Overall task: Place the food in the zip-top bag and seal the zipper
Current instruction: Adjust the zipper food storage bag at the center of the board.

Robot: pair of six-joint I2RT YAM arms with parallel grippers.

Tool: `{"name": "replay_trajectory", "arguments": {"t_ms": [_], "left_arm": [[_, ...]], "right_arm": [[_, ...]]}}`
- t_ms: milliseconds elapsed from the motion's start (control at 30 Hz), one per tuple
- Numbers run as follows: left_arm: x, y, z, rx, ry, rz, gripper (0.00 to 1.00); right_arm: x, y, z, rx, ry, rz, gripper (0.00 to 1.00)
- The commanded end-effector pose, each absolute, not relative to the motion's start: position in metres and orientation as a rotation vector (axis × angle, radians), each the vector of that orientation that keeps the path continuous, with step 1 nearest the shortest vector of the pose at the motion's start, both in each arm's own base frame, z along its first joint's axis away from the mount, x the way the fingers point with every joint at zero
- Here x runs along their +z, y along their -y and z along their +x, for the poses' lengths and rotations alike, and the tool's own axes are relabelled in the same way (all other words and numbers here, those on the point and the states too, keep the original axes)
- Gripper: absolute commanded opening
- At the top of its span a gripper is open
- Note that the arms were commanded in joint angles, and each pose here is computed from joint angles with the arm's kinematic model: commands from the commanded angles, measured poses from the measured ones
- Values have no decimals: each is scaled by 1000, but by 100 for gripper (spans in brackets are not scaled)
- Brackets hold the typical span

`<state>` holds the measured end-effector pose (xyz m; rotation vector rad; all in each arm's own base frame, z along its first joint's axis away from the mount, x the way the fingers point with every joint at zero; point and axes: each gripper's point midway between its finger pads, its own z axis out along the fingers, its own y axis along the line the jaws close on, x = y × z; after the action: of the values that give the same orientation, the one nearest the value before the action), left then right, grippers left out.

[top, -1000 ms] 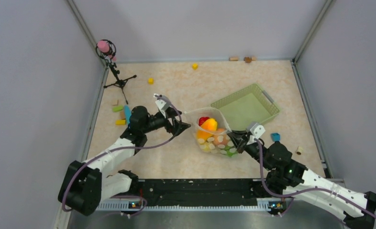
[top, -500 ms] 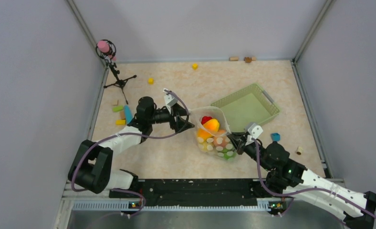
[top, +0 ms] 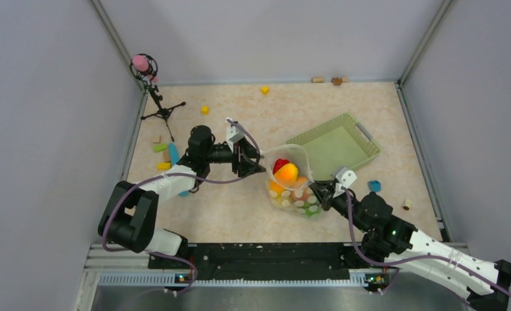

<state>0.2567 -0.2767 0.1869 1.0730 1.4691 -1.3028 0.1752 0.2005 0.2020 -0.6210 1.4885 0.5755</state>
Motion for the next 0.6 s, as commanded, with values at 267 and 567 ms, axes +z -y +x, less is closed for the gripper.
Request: {"name": "replay_trajectory", "arguments": {"t_ms": [267, 567], "left_arm": [[215, 277, 245, -1297, -1303, 1161, 20], [222, 266, 249, -1244, -1401, 926, 0]], "right_arm": [[215, -194, 177, 628, -1483, -497, 0], [220, -164, 193, 552, -1540, -264, 0]]}}
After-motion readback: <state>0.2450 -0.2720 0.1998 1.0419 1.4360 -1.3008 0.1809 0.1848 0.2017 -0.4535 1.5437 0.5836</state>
